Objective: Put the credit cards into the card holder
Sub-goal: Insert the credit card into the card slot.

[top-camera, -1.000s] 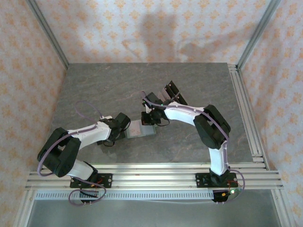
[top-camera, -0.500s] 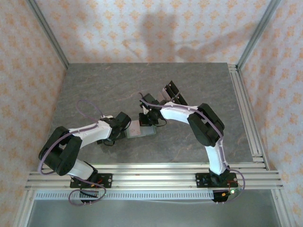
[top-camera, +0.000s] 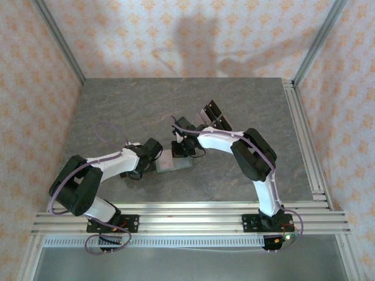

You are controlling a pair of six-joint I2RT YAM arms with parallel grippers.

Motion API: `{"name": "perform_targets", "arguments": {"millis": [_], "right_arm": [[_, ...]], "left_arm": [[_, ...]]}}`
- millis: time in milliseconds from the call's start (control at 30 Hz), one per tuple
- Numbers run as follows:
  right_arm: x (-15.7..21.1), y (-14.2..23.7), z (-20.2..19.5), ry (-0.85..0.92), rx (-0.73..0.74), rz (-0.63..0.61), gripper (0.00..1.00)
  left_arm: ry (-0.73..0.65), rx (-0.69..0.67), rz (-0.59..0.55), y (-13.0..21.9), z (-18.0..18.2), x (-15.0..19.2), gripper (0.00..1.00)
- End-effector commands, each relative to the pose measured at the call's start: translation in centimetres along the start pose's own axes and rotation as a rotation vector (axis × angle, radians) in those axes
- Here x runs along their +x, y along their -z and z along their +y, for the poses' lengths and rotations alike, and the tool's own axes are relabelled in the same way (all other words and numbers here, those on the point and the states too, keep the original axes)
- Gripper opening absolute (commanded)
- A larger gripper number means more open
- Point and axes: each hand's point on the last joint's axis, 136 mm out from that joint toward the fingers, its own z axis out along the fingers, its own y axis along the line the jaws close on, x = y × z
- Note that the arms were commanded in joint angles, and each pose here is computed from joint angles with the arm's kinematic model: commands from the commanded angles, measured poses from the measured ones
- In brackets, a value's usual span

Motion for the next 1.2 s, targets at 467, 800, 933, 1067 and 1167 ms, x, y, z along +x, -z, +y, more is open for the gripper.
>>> {"name": "perform_targets", "arguments": {"millis": [467, 800, 933, 1067, 1167], "right_arm": [[0.5, -0.3, 2.5, 0.044, -0.017, 0.017, 0.00], [-0.4, 2.0, 2.2, 0.027, -0.032, -0.033, 0.00], [-0.1, 1.6, 2.1, 0.019, -0.039, -0.020, 0.00], [0.5, 1.1, 1.7, 0.013, -0.032, -0.004, 0.00], [0.8, 0.8, 1.6, 0.014, -0.031, 0.007, 0.00]], "left_arm": [[0.015, 0.053, -0.036, -0.3, -2.0, -1.0, 1.00], [0.028, 0.061, -0.091, 2.2, -0.9, -2.5, 1.00], [0.039, 0.028, -0.094, 2.0, -0.2, -2.4, 1.00], [0.050, -0.008, -0.098, 1.8, 0.7, -2.1, 1.00], [0.057, -0.027, -0.101, 1.7, 1.1, -2.0, 1.00]]}}
